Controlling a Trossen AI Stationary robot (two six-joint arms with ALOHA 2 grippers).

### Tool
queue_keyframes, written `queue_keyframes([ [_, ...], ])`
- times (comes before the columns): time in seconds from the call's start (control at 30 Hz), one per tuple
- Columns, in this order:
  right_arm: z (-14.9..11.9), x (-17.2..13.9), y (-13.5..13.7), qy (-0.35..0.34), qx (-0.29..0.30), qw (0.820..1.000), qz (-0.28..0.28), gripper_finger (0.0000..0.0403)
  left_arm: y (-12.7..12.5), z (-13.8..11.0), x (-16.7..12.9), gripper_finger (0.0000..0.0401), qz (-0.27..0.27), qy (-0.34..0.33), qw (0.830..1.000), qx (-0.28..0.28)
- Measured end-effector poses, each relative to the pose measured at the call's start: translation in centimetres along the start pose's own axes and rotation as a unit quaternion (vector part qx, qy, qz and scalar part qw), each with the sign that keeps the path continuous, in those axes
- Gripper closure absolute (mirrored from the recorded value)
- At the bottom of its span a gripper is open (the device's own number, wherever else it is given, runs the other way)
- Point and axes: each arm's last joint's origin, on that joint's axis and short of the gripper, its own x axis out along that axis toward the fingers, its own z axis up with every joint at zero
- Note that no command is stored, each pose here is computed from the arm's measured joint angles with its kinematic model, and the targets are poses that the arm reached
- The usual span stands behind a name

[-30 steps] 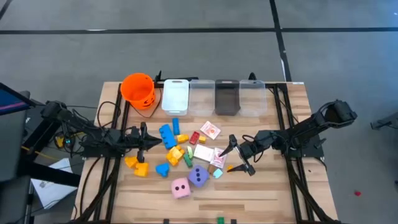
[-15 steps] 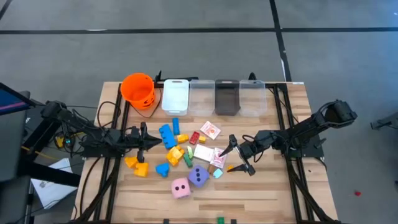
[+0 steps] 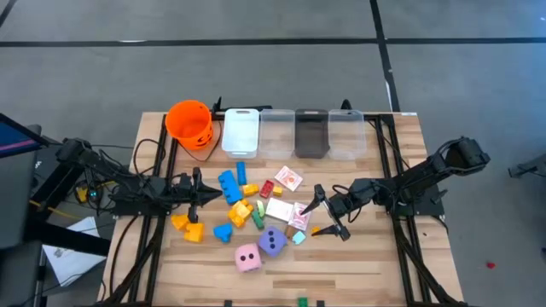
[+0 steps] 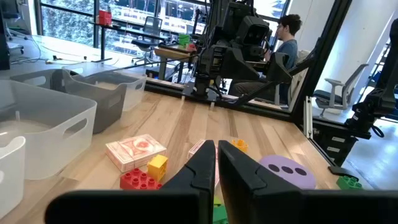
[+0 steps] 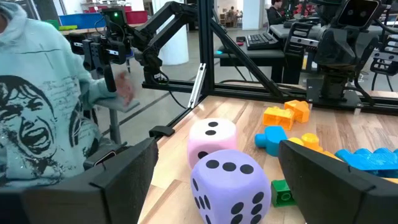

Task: Pick & Place Toys

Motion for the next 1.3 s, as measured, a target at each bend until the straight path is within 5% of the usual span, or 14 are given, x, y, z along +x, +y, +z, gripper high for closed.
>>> queue_keyframes([
  [0.17, 0.5, -0.1, -0.2, -0.024, -0.043, 0.999, -0.005, 0.0072, 0.0, 0.0, 0.0, 0.0389, 0.000, -0.001, 1.000, 0.000],
  [0.37, 2.0, -0.3, -0.2, -0.100, 0.039, 0.994, 0.003, 0.0072, -0.2, 0.8, 0.0, 0.0389, -0.009, -0.040, 0.999, -0.025],
  [0.5, 2.7, -0.4, -0.1, -0.139, 0.032, 0.990, 0.006, 0.0072, -0.3, 1.5, -0.1, 0.0389, -0.015, -0.070, 0.997, -0.042],
  [0.9, 3.0, -0.4, 0.3, -0.155, 0.011, 0.988, 0.013, 0.0072, -0.4, 2.0, -0.2, 0.0389, -0.027, -0.096, 0.993, -0.056],
  [1.03, 3.0, -0.4, 0.6, -0.154, 0.003, 0.988, 0.018, 0.0072, -0.7, 1.4, 0.1, 0.0387, -0.073, -0.064, 0.995, -0.007],
  [1.3, 2.9, -0.4, 0.6, -0.152, -0.017, 0.988, 0.008, 0.0072, -1.4, 0.7, 1.4, 0.0303, -0.079, 0.002, 0.997, -0.013],
])
